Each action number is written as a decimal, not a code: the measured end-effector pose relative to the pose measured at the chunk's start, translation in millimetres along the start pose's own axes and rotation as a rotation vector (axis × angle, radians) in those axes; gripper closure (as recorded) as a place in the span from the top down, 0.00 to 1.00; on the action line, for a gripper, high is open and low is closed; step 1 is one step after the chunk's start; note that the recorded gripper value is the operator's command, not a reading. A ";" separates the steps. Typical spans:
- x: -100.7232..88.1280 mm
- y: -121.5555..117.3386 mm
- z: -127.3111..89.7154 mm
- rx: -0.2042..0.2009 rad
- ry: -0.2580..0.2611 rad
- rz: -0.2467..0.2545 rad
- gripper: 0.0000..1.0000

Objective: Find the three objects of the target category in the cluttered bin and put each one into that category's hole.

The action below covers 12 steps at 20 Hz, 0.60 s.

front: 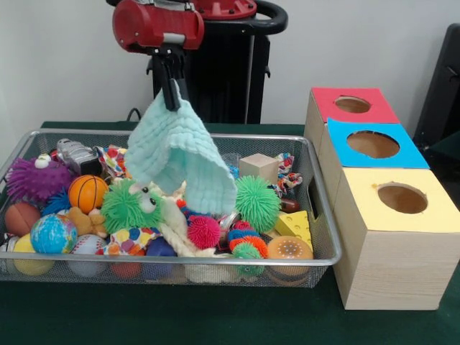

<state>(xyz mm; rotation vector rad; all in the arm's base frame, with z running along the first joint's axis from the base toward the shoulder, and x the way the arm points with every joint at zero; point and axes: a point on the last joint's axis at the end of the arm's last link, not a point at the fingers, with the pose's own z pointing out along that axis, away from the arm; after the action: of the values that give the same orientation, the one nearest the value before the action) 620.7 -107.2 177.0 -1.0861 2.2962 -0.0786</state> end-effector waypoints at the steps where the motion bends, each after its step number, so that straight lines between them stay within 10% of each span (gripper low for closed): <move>1: 0.9 -3.2 0.7 0.001 -0.002 -0.005 0.00; 12: 27.5 -19.5 18.3 -0.011 0.043 -0.093 0.00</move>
<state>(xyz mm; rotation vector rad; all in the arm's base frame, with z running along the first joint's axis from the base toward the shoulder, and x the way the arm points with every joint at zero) 630.3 -136.5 154.3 -1.2081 2.2856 -0.1271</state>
